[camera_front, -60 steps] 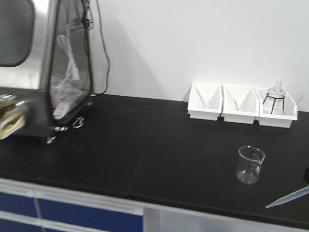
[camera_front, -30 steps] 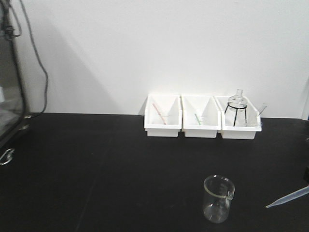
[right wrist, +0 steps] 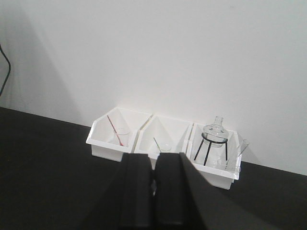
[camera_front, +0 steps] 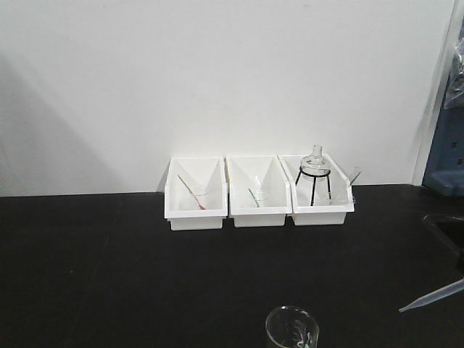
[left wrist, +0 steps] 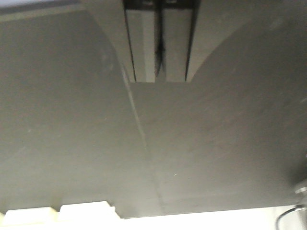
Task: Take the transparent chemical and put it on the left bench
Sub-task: 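Lower the beaker with the right gripper onto the bench before the trays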
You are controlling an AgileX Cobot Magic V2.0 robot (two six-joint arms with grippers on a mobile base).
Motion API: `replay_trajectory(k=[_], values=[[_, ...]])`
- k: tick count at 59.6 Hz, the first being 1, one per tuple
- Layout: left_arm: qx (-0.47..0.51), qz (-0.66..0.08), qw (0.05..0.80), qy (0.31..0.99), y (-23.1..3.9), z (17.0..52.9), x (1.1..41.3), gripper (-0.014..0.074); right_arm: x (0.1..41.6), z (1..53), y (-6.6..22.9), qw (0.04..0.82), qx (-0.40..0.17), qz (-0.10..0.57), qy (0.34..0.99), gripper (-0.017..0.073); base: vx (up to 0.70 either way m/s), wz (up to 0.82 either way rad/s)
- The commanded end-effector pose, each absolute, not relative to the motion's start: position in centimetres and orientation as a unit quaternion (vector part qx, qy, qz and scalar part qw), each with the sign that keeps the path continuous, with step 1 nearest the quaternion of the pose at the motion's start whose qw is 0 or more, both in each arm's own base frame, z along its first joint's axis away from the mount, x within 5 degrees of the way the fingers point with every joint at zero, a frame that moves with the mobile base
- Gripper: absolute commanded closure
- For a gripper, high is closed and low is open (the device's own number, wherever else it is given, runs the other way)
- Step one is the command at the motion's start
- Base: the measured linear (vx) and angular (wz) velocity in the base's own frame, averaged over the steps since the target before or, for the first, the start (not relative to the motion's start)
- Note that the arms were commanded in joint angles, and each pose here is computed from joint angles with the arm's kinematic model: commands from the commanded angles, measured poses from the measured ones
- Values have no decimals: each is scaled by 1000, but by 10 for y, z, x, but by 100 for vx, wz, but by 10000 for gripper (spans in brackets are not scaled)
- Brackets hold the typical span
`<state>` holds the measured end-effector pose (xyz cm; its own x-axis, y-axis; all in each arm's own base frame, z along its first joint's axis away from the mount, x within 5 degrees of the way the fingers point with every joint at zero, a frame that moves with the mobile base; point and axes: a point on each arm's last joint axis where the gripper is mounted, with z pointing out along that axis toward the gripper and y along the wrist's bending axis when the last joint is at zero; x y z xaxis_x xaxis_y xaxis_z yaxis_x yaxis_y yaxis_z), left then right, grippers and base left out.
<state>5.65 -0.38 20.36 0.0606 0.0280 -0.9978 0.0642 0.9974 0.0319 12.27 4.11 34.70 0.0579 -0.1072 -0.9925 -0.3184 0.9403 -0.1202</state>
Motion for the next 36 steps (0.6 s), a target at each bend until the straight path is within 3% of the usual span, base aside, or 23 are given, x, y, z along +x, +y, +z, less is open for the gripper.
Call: replay_trajectory(k=[1, 36], values=[[29, -16, 755, 655, -4, 206, 55, 597, 122, 360, 37, 733, -139, 59, 663, 564, 13, -16], [29, -16, 755, 655, -4, 206, 55, 597, 122, 360, 37, 734, -135, 62, 663, 564, 4, -4]])
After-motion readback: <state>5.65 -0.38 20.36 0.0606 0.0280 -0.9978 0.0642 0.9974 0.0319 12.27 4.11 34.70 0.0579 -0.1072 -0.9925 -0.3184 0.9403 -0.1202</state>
